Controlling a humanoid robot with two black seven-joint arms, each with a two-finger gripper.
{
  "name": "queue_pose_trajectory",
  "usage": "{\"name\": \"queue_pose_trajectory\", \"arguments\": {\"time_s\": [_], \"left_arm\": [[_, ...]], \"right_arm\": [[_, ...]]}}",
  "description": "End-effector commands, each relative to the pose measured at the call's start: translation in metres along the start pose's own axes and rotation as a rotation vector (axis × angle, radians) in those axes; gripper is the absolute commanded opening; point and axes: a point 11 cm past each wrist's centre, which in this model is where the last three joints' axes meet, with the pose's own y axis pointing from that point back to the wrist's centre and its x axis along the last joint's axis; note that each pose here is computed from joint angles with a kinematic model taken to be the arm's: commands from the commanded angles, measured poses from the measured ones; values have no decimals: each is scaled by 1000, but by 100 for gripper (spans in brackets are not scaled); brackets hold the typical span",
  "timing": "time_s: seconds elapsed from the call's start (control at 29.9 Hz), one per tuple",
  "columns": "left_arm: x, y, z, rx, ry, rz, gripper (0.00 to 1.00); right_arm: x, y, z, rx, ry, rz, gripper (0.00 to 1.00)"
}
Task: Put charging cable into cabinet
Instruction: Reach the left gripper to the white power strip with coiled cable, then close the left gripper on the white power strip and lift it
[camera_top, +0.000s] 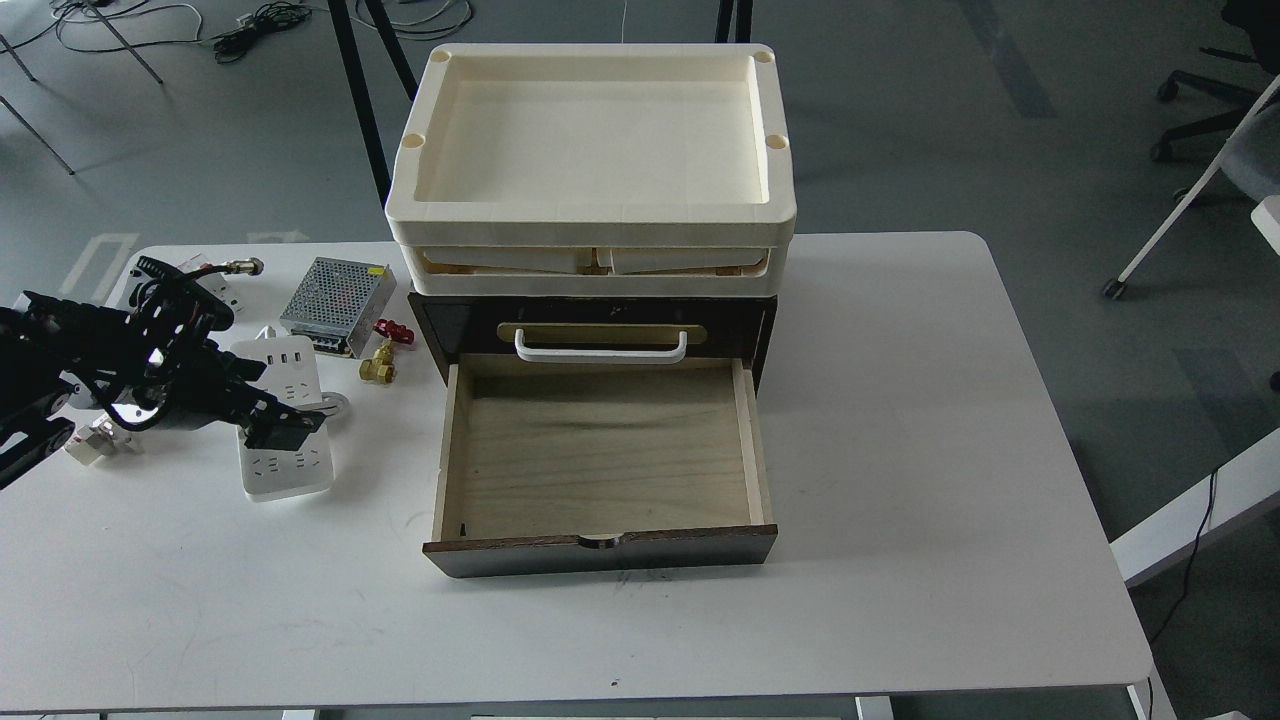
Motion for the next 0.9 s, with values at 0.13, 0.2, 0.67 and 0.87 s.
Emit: {"name": "queue_pose_trajectory", "arguments": {"time_s": [0.13,0.2,0.67,0.87], "left_arm": [[-8,-17,0,8,-5,-13,93],[-10,-22,-1,14,-11,0,93],[-22,-26,-8,37,-16,-16,84],[-24,-27,-7,36,-17,-19,69]], "right_arm": [[8,2,2,0,5,26,100],[8,2,2,0,5,26,100],[13,6,9,-14,6,41,100],[15,9,13,-23,6,47,100]]}}
